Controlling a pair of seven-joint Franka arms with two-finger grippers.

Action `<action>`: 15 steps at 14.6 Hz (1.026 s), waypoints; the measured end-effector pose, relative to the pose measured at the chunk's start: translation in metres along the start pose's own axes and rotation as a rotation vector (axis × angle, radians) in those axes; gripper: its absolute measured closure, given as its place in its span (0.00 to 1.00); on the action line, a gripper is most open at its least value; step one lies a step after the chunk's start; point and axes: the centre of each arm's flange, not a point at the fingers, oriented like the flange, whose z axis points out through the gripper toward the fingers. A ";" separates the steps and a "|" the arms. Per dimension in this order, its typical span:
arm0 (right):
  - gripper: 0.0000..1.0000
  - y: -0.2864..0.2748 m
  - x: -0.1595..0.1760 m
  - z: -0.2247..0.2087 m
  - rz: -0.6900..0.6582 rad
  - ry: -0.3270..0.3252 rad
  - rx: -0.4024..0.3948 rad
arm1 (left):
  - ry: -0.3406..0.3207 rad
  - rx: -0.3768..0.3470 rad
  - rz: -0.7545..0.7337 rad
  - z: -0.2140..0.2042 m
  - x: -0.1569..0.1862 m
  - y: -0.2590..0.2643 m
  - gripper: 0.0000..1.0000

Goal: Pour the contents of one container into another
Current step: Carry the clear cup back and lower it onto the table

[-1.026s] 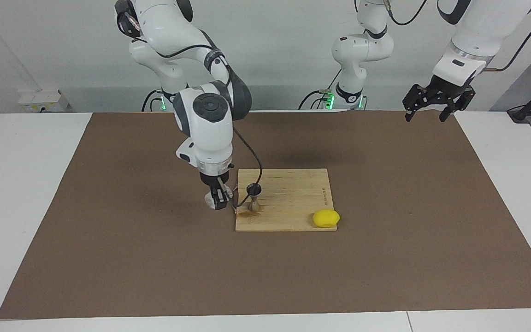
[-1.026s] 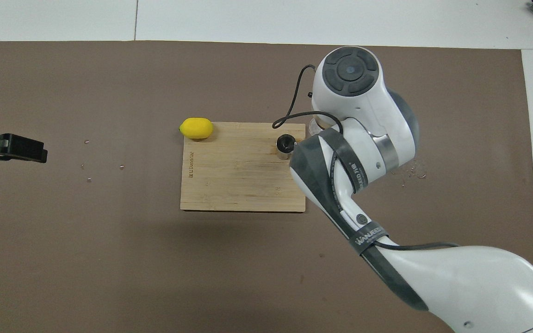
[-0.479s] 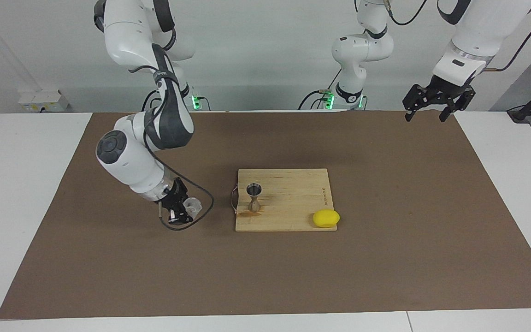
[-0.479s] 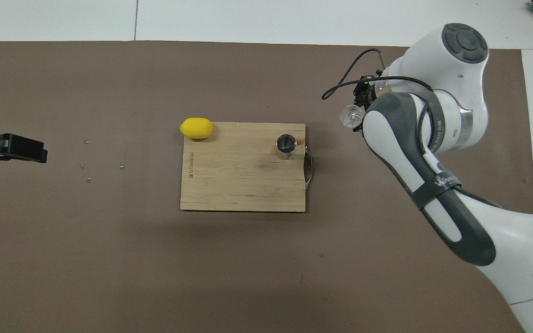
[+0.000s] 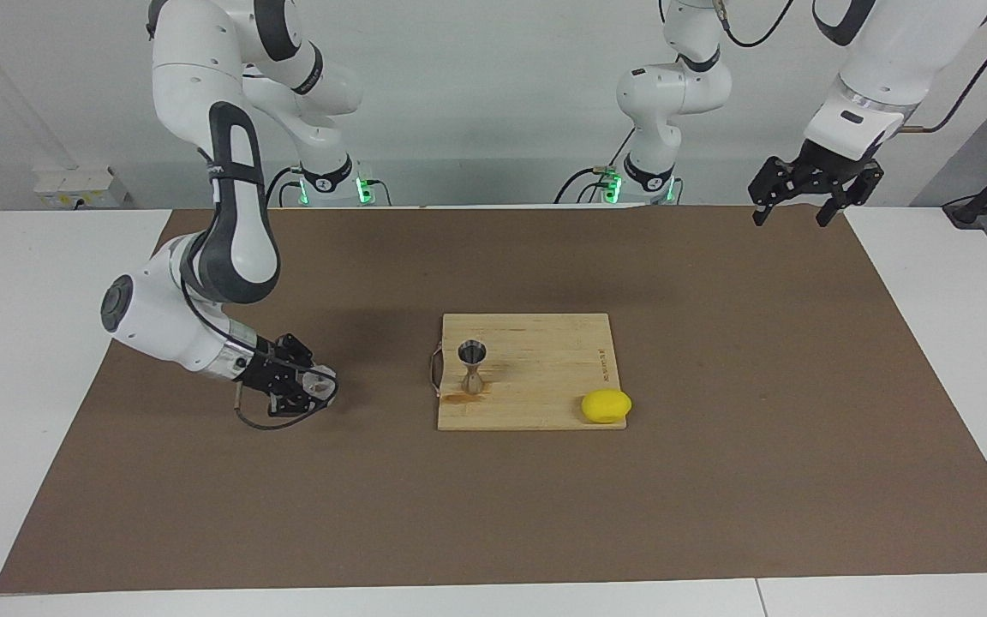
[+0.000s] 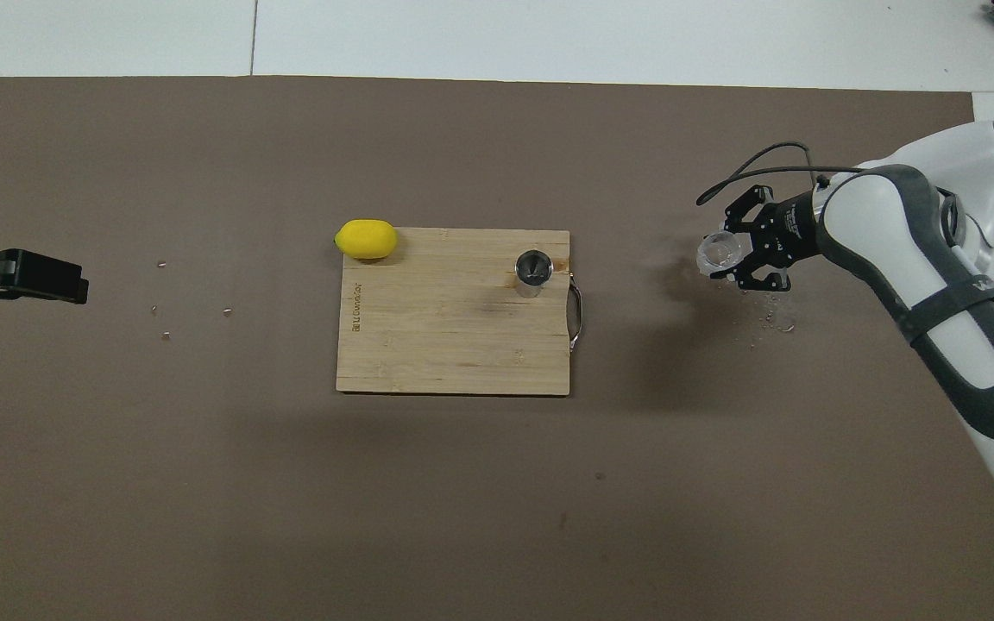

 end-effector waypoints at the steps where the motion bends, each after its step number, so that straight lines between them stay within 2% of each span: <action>1: 0.49 0.005 0.012 0.001 0.006 -0.029 0.008 | 0.000 0.000 0.000 0.000 0.000 0.000 0.00; 7: 0.49 0.035 0.065 0.010 -0.008 -0.118 0.026 | 0.000 0.000 0.000 0.000 0.000 0.000 0.00; 13: 0.49 0.044 0.072 0.018 -0.011 -0.129 0.032 | 0.000 0.000 0.000 0.000 0.000 0.000 0.00; 14: 0.45 0.044 0.072 0.018 -0.011 -0.126 0.035 | 0.000 0.000 0.000 0.000 0.000 0.000 0.00; 15: 0.34 0.043 0.073 0.016 -0.011 -0.120 0.043 | 0.000 0.000 0.000 0.000 0.000 0.000 0.00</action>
